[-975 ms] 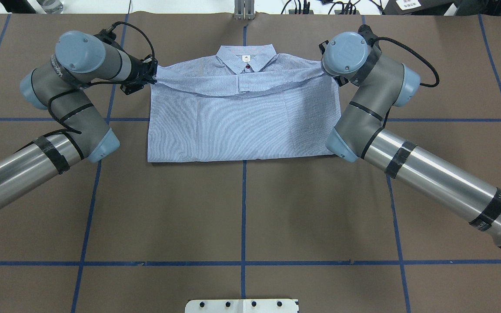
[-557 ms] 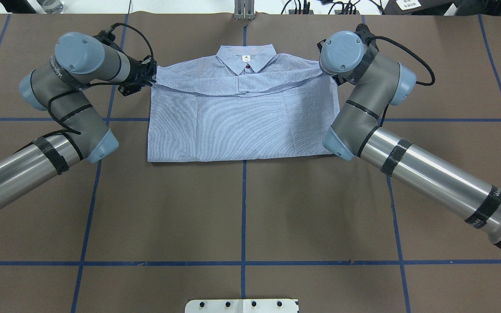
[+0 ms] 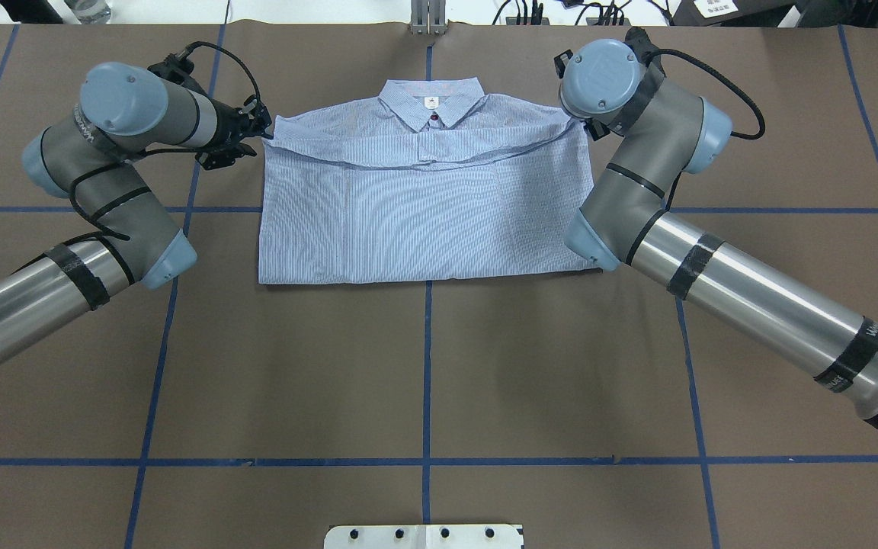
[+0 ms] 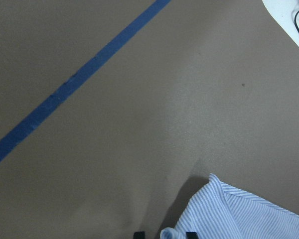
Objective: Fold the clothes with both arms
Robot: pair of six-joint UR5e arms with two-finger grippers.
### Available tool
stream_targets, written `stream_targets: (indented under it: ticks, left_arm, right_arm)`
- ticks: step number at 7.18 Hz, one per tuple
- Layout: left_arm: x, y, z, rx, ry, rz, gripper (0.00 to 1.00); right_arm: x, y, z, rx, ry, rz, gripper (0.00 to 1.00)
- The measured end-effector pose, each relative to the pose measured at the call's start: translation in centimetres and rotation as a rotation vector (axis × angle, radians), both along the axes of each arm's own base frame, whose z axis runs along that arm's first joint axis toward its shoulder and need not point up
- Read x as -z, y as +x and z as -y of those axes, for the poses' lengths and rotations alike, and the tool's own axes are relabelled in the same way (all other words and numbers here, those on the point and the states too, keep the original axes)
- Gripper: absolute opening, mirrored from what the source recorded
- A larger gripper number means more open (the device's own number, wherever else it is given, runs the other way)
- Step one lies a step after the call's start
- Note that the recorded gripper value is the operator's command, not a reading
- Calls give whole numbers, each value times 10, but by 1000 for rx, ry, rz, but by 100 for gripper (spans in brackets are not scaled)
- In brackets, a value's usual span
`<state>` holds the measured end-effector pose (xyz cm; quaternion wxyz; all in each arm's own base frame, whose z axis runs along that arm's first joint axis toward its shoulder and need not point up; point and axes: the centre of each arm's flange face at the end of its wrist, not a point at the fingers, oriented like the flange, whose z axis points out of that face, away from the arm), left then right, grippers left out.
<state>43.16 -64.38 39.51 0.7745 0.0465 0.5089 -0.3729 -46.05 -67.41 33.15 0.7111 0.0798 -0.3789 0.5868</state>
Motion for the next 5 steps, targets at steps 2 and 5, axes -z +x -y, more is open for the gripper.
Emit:
stream_targets:
  ticks: [2, 5]
  left_arm:
    - [3, -7, -2, 4, 23, -20, 54]
    - [4, -9, -3, 5, 32, -26, 54]
  right_arm:
    - [-13, 18, -43, 39, 4, 50, 87]
    - [-55, 15, -149, 144, -32, 103, 88]
